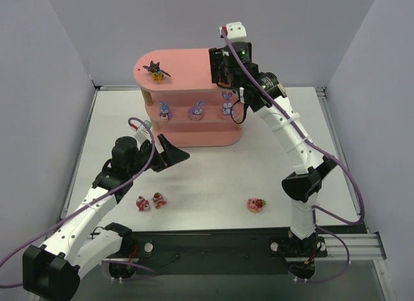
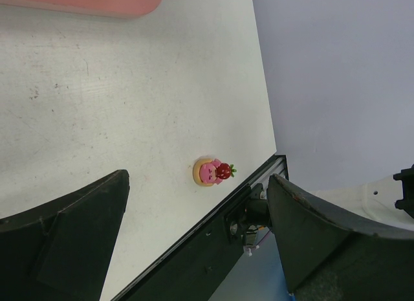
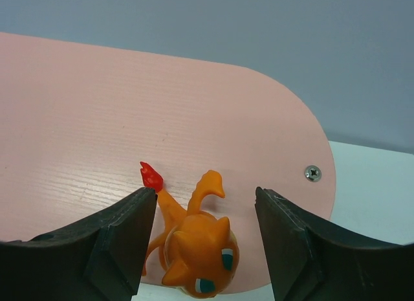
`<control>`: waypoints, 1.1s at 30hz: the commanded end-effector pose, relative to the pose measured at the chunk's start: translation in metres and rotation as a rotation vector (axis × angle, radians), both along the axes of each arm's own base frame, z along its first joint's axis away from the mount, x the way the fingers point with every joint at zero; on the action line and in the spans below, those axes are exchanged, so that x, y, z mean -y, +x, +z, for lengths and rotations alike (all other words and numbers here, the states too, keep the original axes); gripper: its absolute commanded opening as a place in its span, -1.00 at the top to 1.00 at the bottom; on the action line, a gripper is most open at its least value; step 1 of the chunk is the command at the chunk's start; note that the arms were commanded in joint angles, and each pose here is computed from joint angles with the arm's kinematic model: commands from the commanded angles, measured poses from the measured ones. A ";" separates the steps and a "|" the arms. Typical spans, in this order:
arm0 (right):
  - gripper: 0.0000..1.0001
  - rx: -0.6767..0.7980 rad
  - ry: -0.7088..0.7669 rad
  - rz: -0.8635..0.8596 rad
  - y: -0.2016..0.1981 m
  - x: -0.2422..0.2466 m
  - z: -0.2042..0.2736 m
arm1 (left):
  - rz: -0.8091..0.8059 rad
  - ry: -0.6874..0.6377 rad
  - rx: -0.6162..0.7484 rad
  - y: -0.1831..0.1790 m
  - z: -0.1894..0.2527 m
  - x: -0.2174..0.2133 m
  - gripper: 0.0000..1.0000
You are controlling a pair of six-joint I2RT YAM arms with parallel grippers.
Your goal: Place and organize the plastic toys onto the shelf
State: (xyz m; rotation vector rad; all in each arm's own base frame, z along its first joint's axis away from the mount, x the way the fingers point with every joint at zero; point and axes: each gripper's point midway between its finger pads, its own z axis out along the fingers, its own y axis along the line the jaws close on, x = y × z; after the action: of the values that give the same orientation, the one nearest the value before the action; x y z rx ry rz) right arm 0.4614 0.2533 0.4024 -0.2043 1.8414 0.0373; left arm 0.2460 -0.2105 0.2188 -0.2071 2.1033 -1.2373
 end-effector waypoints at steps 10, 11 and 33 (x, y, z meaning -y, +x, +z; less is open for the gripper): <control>-0.40 0.103 0.077 0.030 -0.012 0.002 0.048 | -0.002 -0.016 0.047 -0.001 0.015 -0.002 -0.95; -0.42 0.105 0.079 0.030 -0.012 0.003 0.049 | -0.001 -0.016 0.049 0.000 0.015 -0.003 -0.95; -0.47 0.062 0.186 0.340 -0.052 0.007 0.056 | -0.003 -0.020 0.048 -0.001 0.015 -0.003 -0.94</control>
State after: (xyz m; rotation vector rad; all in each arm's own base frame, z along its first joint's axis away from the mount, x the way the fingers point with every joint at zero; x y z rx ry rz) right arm 0.4208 0.2386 0.4462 -0.3115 1.7618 0.3078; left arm 0.2460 -0.2075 0.2212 -0.2135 2.0936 -1.2342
